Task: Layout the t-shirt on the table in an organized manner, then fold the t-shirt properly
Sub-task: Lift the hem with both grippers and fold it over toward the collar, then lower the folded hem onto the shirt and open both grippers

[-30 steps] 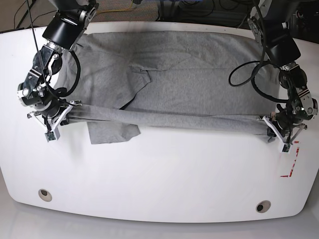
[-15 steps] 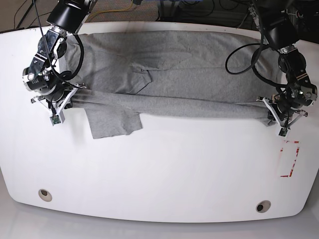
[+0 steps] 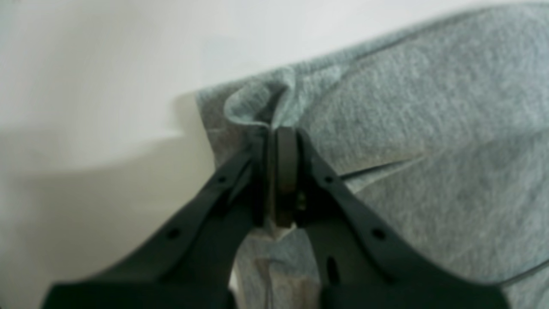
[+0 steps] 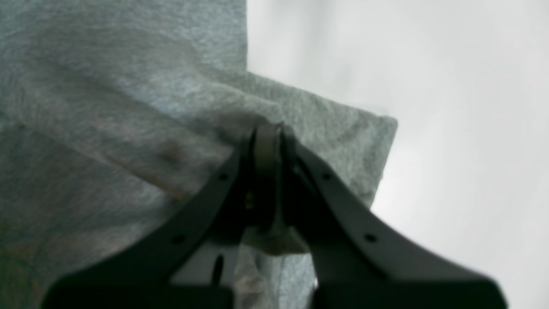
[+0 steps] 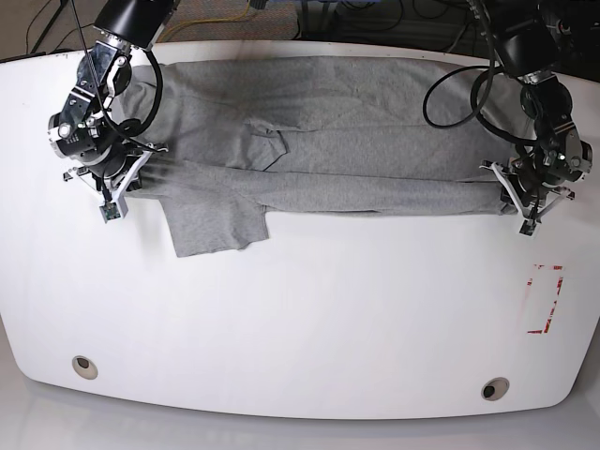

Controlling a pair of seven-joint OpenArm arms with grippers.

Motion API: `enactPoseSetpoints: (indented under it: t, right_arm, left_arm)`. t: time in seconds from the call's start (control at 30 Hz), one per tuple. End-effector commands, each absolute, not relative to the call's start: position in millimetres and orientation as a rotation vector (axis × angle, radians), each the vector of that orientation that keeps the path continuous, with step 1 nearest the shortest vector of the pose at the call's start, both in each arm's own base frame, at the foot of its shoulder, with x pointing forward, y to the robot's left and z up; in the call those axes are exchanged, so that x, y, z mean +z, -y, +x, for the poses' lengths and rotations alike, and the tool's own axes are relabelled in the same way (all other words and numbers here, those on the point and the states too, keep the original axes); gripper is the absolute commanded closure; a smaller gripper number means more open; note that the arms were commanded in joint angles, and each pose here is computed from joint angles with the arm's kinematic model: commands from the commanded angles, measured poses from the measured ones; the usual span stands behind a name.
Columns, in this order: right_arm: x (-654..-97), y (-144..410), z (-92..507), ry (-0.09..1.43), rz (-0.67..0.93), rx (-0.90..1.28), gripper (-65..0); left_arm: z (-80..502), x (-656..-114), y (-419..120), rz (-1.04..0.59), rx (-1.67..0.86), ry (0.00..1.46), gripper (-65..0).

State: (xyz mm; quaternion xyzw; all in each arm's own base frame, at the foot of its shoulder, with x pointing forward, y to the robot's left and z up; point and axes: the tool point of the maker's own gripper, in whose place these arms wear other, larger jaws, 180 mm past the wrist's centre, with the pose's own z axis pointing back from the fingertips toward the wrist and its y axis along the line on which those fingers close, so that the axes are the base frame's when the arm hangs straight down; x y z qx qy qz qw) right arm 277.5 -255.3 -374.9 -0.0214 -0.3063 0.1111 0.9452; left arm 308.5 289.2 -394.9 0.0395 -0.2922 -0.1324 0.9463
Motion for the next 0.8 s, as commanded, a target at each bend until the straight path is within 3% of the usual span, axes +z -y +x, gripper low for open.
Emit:
enactPoseSetpoints:
  t: [0.0, 0.13, 0.23, 0.3, 0.53, 0.77]
  right_arm:
    - [-362, 260, 286, 0.667, -0.066, 0.232, -9.4]
    - [-362, 261, 286, 0.665, -0.067, 0.230, -27.6]
    - [-361, 267, 284, 0.668, -0.075, 0.213, -40.9]
    - [-360, 270, 283, 0.671, -0.080, 0.200, -46.1]
    - [-346, 272, 288, 0.709, -0.098, 0.203, -49.9]
    - [-328, 270, 307, 0.770, -0.106, 0.210, -50.1]
  left_arm:
    - [314, -382, -297, 0.107, -0.277, 0.628, -0.6]
    - [312, -385, -298, 0.108, -0.276, 0.618, -4.2]
    - [309, -387, -298, 0.109, -0.277, 0.611, -13.1]
    - [309, -387, -298, 0.109, -0.278, 0.610, -19.3]
    - [310, -382, -306, 0.128, -0.282, 0.613, -32.9]
    - [320, -359, -313, 0.175, -0.303, 0.658, -34.2]
